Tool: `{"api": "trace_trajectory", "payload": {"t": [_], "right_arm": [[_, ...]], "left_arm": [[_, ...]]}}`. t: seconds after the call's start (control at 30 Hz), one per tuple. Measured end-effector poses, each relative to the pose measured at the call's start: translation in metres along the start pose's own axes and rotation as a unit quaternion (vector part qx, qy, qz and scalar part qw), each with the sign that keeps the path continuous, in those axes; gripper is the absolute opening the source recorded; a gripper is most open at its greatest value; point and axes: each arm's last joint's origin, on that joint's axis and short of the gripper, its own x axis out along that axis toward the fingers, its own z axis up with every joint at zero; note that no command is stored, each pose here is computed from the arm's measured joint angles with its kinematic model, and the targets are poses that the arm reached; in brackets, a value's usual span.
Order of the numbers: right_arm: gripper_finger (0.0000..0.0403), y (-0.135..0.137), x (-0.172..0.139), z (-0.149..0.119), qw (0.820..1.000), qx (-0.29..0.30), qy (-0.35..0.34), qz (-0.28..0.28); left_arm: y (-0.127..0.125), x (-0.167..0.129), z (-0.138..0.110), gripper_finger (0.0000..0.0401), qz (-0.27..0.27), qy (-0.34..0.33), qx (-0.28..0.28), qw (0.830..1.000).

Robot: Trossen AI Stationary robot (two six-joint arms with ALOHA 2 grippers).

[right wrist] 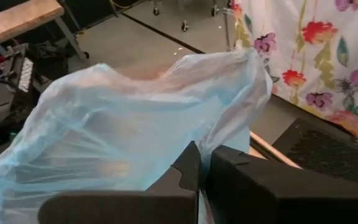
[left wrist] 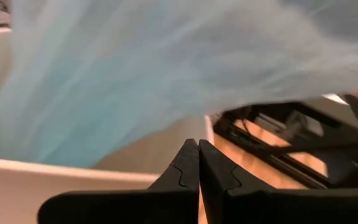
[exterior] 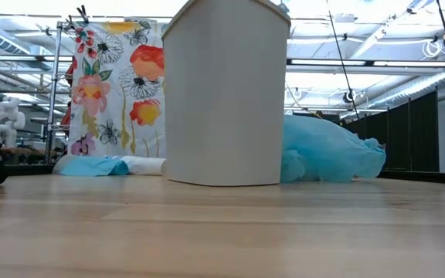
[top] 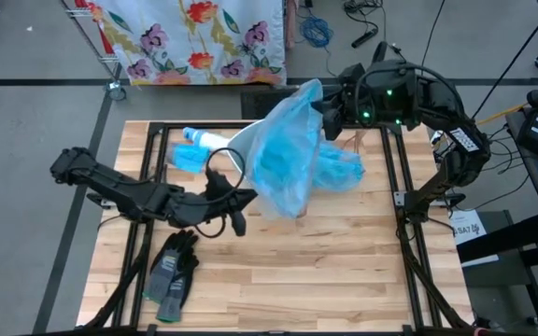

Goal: Place trash/remove bag and relplace
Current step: Put the trash bag into the trash bin

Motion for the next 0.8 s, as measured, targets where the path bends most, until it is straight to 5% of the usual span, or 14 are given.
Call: {"api": "trace_trajectory", "payload": {"t": [0.57,0.8], "right_arm": [[0.0000,0.000,0.000,-0.003,1.000,0.001,0.017,0.003],[0.0000,0.000,0.001,-0.004,1.000,-0.001,0.024,-0.001]], "left_arm": [[-0.005,-0.022,0.045,0.0002,-0.012,-0.055,-0.005,0.998],[0.004,-0.048,0.065,0.0049,-0.040,-0.084,-0.047,0.995]]}}
